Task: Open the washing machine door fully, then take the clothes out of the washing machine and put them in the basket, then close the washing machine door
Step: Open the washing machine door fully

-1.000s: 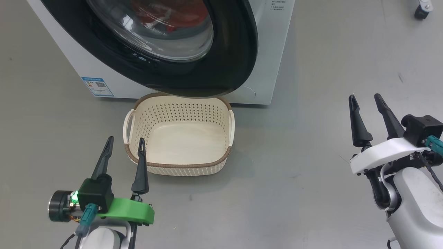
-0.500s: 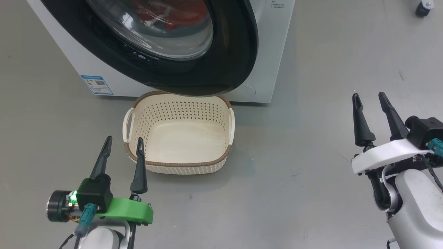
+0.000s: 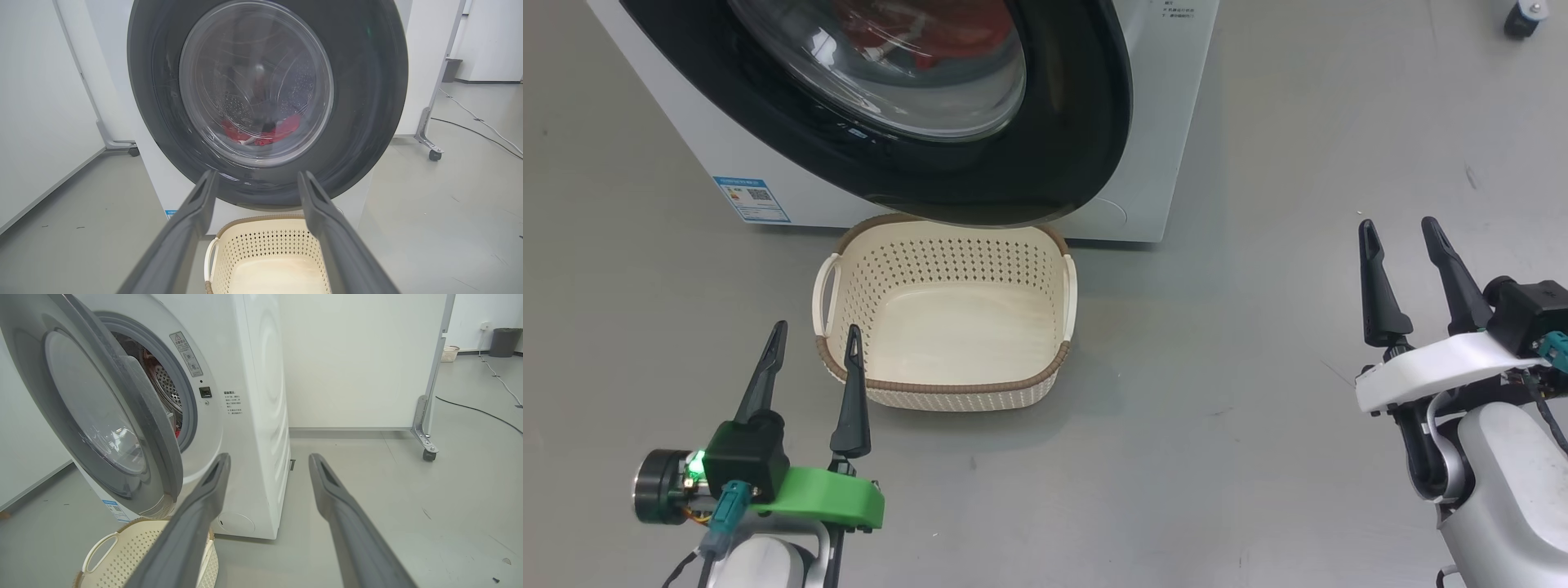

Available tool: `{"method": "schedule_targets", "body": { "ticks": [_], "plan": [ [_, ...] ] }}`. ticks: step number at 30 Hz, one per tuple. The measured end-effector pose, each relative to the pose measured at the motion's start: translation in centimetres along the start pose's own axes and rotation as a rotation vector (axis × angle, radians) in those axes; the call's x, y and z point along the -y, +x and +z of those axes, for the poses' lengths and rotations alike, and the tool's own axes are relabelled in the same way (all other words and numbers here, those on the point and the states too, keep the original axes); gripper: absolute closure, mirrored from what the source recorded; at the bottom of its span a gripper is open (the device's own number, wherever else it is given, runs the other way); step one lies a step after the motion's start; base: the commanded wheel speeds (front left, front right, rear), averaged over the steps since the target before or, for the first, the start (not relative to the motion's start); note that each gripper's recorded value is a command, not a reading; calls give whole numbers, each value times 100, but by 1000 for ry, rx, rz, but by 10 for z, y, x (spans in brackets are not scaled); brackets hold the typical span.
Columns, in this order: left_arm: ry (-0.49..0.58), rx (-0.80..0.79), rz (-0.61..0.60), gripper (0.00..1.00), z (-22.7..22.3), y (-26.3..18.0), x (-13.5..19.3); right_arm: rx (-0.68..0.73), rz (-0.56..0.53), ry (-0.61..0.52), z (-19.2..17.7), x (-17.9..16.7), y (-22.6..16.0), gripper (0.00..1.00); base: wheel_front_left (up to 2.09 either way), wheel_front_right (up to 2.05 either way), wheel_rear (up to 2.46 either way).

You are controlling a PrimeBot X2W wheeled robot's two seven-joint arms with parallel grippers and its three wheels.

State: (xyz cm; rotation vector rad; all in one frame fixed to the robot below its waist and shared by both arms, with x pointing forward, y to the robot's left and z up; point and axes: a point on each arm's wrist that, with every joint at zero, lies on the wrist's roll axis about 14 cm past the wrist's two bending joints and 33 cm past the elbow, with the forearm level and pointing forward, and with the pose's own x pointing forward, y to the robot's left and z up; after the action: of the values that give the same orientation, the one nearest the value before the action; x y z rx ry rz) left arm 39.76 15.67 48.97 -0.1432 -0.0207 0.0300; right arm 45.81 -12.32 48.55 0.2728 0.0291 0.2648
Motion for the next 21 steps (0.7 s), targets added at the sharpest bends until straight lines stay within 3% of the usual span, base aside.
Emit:
{"method": "schedule_targets", "body": {
  "ticks": [21],
  "plan": [
    [1,2,5,0,1,-1,-2,13,2,14,1,-3,-2,0,0,0,0]
  ]
}}
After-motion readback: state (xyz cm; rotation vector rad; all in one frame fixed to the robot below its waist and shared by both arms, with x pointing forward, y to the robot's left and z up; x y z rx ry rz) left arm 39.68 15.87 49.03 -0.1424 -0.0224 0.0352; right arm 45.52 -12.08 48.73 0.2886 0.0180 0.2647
